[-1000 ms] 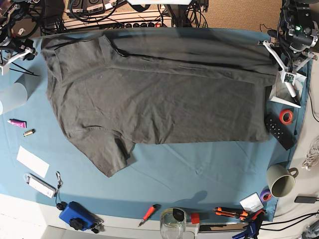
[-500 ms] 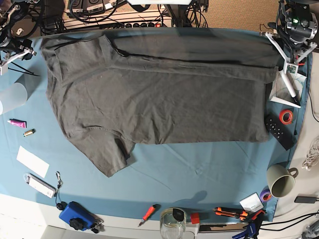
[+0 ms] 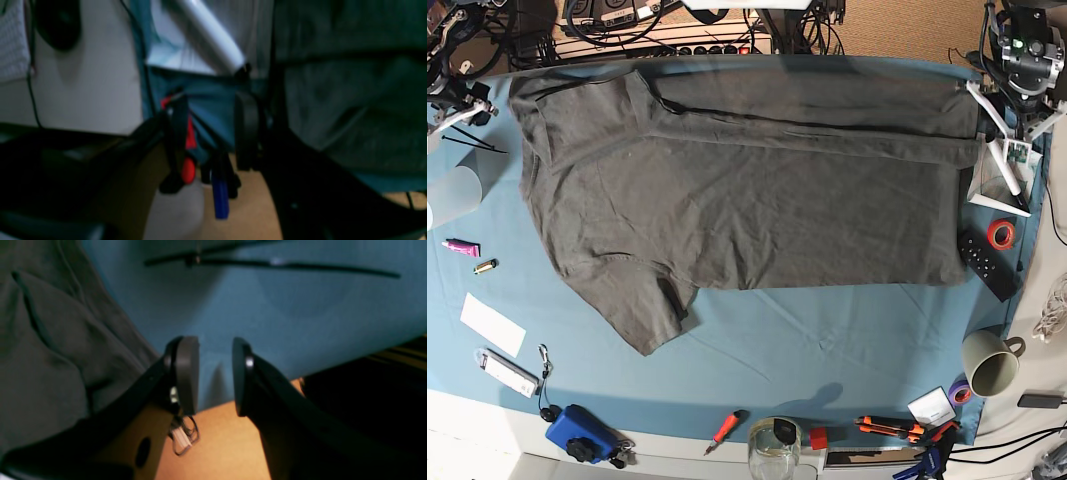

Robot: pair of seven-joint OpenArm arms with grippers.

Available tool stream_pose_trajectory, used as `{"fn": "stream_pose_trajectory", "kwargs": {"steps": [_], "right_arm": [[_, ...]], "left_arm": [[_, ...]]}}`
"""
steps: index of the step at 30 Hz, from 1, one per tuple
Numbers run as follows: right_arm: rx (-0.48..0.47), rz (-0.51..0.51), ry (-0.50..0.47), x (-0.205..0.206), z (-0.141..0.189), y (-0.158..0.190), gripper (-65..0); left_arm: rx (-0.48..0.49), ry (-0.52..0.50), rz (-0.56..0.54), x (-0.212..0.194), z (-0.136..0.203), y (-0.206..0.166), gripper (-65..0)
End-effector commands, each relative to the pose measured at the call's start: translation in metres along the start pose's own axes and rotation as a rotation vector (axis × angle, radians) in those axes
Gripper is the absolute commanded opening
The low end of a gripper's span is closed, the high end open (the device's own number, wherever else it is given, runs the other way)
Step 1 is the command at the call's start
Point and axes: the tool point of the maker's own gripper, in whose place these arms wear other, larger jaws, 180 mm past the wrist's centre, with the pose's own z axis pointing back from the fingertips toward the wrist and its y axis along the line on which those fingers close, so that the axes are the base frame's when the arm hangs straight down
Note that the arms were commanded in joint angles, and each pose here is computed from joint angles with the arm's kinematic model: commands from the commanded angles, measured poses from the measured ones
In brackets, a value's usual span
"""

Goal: Fold the T-shirt properly
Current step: 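Release the shirt and move both grippers toward the hem corners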

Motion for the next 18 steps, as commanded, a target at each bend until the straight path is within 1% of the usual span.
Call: {"fn": "stream_pose_trajectory", "kwargs": {"steps": [1, 3, 6, 9, 11, 14, 18], "right_arm": [[0.012, 0.022, -0.079, 0.025, 0.009, 0.002, -47.4], [0.05, 0.012, -0.126, 0.039, 0.009, 0.011, -47.4], [0.072, 0.013, -0.207, 0.063, 0.01, 0.019, -47.4], [0.096, 0.033, -0.274, 0.084, 0.012, 0.028, -47.4], [0.114, 0.042, -0.303, 0.095, 0.011, 0.036, -47.4], [0.109, 0.092, -0.302, 0.105, 0.003, 0.05, -47.4], [0.089, 0.199, -0.272, 0.115, -0.015, 0.075, -47.4]], "left_arm": [[0.023, -0.064, 0.0, 0.019, 0.003, 0.008, -41.8], [0.0, -0.109, 0.033, 0.035, 0.001, 0.005, -41.8], [-0.045, -0.189, 0.083, 0.06, 0.001, 0.0, -41.8], [-0.065, -0.277, 0.097, 0.082, 0.001, 0.0, -41.8], [-0.082, -0.299, 0.097, 0.09, -0.003, -0.001, -41.8], [-0.143, -0.324, 0.127, 0.103, -0.013, -0.006, -41.8], [-0.228, -0.349, 0.147, 0.121, -0.031, -0.012, -41.8]]}}
